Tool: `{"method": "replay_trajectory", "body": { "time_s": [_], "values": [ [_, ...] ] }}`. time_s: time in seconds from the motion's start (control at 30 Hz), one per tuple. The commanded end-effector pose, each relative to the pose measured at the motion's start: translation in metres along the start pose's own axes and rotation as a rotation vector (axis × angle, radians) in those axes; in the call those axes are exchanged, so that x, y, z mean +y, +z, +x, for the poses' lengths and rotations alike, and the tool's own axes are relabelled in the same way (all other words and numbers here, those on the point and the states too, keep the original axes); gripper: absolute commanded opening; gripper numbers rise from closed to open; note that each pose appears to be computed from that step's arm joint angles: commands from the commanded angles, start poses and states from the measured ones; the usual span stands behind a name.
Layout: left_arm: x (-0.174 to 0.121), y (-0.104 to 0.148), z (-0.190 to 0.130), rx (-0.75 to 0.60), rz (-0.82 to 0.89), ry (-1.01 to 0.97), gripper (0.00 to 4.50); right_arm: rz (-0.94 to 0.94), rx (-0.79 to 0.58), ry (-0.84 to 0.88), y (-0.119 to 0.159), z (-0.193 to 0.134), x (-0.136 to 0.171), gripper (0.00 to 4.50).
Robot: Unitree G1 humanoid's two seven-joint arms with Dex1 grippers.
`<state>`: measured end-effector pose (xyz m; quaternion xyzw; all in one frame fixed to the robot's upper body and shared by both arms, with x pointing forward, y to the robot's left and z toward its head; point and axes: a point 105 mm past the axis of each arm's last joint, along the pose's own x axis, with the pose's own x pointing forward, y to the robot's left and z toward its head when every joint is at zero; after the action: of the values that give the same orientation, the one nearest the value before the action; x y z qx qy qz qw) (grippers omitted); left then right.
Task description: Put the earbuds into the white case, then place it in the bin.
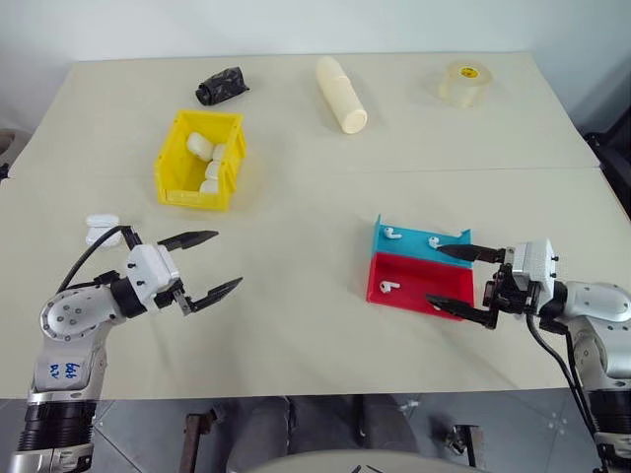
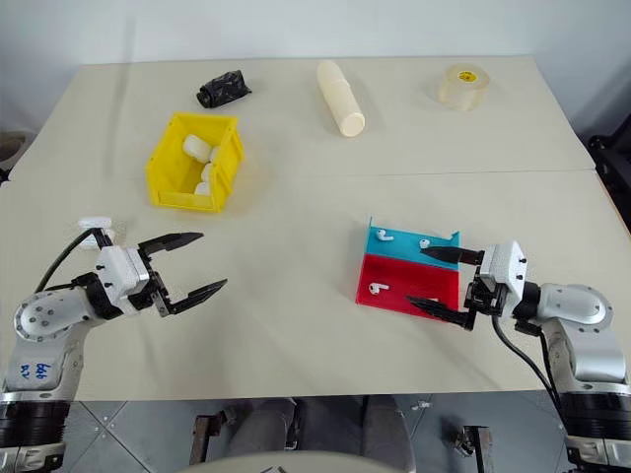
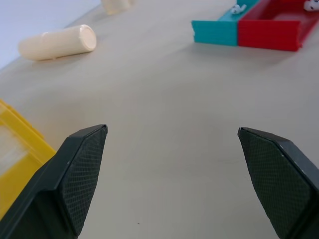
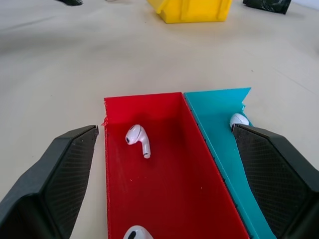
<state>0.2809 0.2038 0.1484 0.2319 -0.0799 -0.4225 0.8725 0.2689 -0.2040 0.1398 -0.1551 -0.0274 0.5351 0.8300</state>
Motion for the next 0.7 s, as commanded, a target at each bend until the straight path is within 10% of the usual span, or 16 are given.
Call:
{"method": "replay_trajectory", "body": {
  "time_s": [0.03,0.7],
  "values": [
    [0.006,0.007,-0.007,-0.015,0.017,0.065,4.48,-0.044,-0.026,0.008,0.007,0.001,0.001,4.5],
    [0.001,-0.051,-0.156,0.312,-0.474,1.238,4.48,-0.18,-0.302,0.142,0.058,0.072,0.015,4.5]
  ]
}}
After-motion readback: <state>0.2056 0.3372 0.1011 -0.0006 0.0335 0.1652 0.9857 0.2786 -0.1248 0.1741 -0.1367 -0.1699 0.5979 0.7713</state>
